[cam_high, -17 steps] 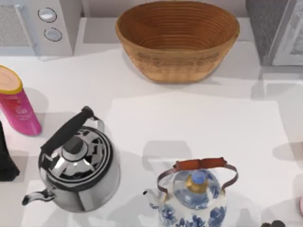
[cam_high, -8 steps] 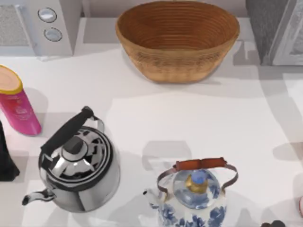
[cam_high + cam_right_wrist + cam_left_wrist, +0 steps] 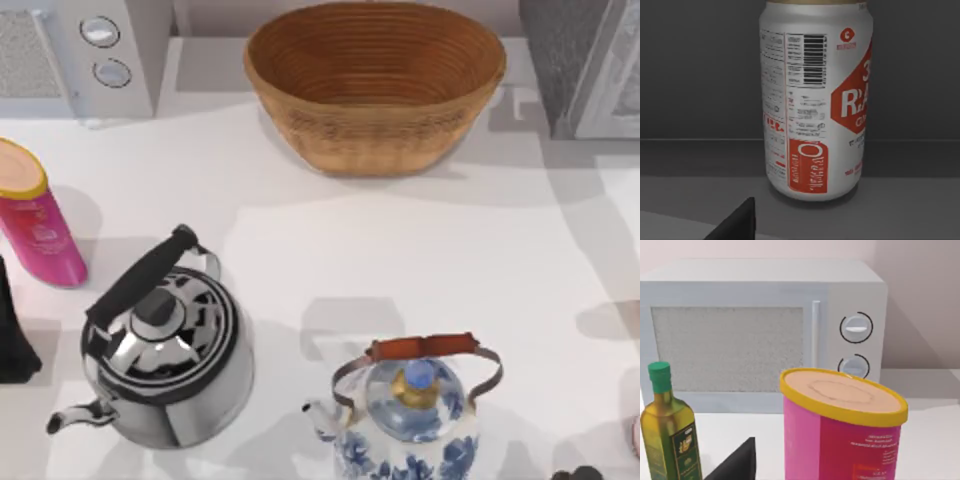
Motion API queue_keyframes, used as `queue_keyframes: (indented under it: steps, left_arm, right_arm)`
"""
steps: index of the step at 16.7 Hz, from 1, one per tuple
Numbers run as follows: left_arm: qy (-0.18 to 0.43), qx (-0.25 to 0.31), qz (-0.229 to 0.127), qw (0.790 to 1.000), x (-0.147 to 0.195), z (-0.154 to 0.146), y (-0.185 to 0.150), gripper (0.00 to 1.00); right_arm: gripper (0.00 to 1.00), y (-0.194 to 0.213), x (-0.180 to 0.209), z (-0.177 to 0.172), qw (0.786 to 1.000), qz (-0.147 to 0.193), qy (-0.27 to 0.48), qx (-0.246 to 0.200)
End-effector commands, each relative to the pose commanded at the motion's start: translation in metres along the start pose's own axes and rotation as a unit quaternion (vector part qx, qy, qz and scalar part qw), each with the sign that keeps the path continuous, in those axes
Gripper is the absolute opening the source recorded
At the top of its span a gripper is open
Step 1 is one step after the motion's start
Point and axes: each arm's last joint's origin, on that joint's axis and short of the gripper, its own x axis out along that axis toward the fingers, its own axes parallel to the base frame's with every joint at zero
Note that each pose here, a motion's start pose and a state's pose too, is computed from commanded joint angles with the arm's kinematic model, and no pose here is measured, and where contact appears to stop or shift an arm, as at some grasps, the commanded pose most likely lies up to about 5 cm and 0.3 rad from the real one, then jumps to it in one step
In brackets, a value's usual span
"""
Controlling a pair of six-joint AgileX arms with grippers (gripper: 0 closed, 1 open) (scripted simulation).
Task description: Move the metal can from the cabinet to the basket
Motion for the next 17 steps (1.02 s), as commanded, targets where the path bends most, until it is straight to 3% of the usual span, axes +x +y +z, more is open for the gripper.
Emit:
queue_keyframes:
  steps: [10, 17]
  left_arm:
    - [0.0, 0.0, 0.0, 1.0, 0.0, 0.0, 0.0, 1.0]
    - [0.0, 0.0, 0.0, 1.0, 0.0, 0.0, 0.0, 1.0]
  right_arm:
    - [1.0, 0.024, 0.069, -0.003, 1.0, -0.003, -0.003, 0.0]
    - [1.0, 0.024, 0.079, -0.003, 1.0, -0.003, -0.003, 0.0]
